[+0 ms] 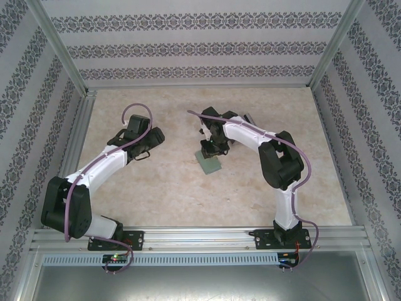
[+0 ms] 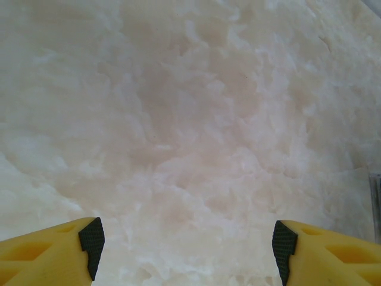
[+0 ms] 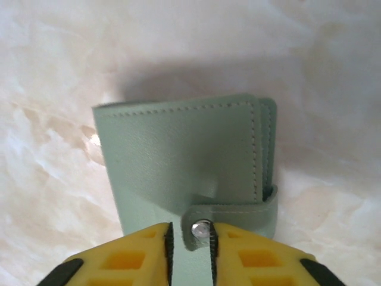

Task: Put the credit cards into the card holder
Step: Move the card holder to the center of the table.

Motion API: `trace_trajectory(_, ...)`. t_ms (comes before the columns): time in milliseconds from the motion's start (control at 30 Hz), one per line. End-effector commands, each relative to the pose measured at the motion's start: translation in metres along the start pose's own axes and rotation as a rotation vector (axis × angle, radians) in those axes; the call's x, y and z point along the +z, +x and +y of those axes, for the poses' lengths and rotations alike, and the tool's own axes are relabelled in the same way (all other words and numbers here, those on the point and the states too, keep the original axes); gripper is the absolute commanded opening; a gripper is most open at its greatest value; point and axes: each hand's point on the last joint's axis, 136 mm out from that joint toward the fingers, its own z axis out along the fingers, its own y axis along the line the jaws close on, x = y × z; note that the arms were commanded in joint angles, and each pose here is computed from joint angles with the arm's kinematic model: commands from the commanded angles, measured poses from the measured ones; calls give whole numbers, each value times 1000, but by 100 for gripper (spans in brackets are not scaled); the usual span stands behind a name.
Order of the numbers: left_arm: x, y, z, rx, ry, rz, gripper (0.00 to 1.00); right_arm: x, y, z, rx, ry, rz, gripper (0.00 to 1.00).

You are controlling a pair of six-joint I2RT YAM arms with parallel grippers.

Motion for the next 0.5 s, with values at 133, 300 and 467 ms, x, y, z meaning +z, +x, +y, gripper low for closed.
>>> trace_trajectory(133, -1, -8, 0, -1, 6, -34, 77, -30, -18, 24, -53, -51, -85, 36)
trace_trajectory(300, 9, -2, -5, -23, 34, -4, 77, -46, -23, 30, -38, -104, -124, 33)
trace_trajectory(467, 25, 9, -20, -61, 116, 50, 76, -44, -21, 19, 11, -155, -122, 13)
